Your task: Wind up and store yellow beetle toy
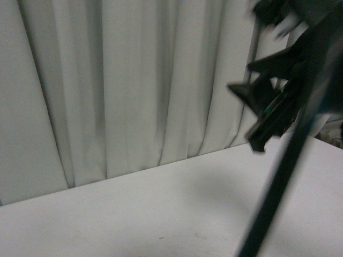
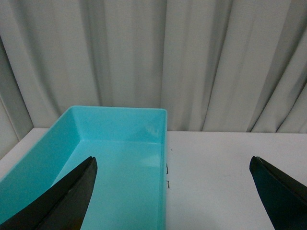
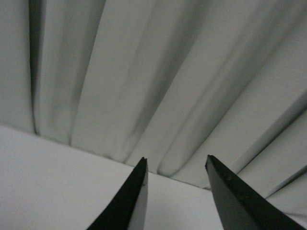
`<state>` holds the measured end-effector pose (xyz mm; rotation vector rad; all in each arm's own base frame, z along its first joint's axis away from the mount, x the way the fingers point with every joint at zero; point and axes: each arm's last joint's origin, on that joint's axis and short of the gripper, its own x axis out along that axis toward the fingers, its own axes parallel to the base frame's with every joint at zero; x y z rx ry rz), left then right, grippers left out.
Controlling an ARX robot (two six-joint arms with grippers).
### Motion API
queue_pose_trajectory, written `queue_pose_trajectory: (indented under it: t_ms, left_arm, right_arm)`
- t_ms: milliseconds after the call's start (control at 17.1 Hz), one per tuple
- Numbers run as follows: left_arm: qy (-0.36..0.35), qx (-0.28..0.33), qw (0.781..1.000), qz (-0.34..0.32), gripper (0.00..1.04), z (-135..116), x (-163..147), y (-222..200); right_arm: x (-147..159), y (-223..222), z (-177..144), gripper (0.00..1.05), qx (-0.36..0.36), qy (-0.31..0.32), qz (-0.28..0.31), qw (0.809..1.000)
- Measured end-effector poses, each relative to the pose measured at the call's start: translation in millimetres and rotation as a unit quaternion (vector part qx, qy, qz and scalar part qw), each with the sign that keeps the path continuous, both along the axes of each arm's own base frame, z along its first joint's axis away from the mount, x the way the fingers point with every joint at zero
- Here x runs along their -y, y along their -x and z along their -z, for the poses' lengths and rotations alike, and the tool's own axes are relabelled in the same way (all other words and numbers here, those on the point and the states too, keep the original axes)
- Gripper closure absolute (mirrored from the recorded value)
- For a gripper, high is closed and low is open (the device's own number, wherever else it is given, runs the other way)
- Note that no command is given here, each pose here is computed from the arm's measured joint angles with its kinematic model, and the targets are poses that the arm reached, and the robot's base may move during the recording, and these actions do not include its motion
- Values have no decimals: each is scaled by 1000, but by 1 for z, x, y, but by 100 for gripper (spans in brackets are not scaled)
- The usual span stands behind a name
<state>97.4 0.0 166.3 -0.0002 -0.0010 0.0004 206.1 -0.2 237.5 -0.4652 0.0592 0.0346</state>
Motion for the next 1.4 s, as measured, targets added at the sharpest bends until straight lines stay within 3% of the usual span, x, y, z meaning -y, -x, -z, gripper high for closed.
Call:
queue_pose_trajectory:
  t_ms: [58,117,234,1402]
  left_arm:
    - [0,0,1000,0,7,0,0,0]
    - [0,0,1000,0,7,0,0,0]
    - [0,0,1000,0,7,0,0,0]
    - [0,0,1000,0,7,0,0,0]
  right_arm:
    - [0,51,9,95,14,-184,18,983]
    - [0,67,24,103,32,-216,15,976]
    - [0,79,45,103,28,-222,17,975]
    - [0,95,68,103,31,-223,16,974]
